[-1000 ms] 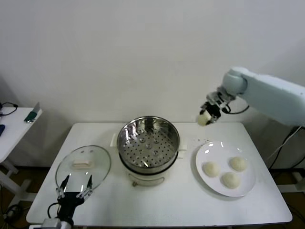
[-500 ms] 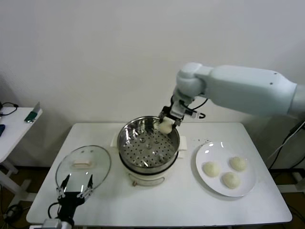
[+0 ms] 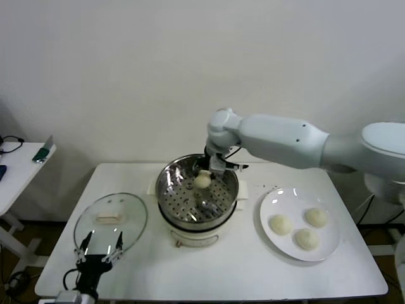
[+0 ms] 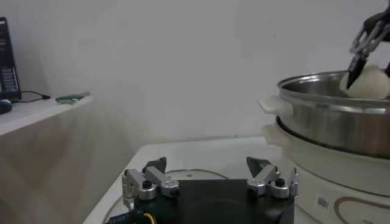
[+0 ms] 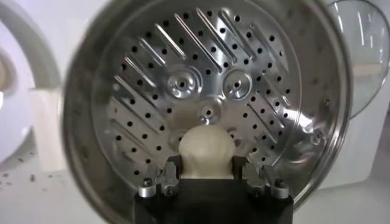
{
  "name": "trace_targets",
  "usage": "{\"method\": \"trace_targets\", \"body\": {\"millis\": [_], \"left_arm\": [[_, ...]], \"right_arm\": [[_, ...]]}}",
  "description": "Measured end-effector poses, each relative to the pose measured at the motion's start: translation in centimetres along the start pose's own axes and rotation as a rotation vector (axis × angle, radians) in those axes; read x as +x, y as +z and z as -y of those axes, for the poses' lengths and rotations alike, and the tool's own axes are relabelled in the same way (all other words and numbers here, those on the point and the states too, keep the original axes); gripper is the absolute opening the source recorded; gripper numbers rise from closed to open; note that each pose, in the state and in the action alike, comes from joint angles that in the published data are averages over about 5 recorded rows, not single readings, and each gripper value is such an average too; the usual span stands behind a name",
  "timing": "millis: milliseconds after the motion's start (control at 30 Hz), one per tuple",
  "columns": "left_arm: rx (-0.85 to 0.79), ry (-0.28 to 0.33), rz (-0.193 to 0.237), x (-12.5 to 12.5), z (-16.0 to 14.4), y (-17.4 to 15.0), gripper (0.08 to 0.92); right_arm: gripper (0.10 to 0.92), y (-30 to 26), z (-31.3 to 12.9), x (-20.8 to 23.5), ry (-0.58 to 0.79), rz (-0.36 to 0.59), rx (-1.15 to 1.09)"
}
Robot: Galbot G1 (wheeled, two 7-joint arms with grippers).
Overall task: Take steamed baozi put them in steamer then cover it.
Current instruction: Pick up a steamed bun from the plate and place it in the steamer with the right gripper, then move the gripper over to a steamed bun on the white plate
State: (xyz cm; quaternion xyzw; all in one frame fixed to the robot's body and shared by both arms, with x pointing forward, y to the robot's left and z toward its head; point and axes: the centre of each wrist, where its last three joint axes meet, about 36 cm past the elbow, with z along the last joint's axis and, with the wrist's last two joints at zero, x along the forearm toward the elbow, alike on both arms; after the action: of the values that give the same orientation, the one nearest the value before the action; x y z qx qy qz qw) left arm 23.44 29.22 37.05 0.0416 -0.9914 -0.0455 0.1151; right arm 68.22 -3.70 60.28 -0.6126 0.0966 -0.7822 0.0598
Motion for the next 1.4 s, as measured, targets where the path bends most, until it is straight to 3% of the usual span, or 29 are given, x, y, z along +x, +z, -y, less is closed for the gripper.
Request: {"method": "trace_targets", "body": {"millis": [400, 700, 967, 1167, 1400], "left_arm": [[0.006, 0.0, 0.0, -0.3, 0.0, 0.2, 0.823], [0.007, 0.0, -0.001, -0.3, 0.0, 0.2, 0.823], [0.001, 0.007, 0.0, -0.2, 0.2, -0.1, 0.823], [-0.001, 0.014, 0.005, -0.2, 0.4, -0.4, 0.823], [-0.004, 0.017, 0.011, -0.4, 0.3, -0.5, 0.823]], "right_arm": [[0.564, 1.8, -0.1, -2.3, -0.023, 0.016, -0.011], [0.787, 2.4, -0.1, -2.7, -0.011, 0.037, -0.014], [0.822, 4.2, -0.7, 1.2, -0.014, 0.043, -0.073], [0.823, 6.4, -3.2, 7.4, -0.007, 0.05, -0.307], [0.823, 7.2, -11.8, 11.7, 0.022, 0.061, -0.776]]}}
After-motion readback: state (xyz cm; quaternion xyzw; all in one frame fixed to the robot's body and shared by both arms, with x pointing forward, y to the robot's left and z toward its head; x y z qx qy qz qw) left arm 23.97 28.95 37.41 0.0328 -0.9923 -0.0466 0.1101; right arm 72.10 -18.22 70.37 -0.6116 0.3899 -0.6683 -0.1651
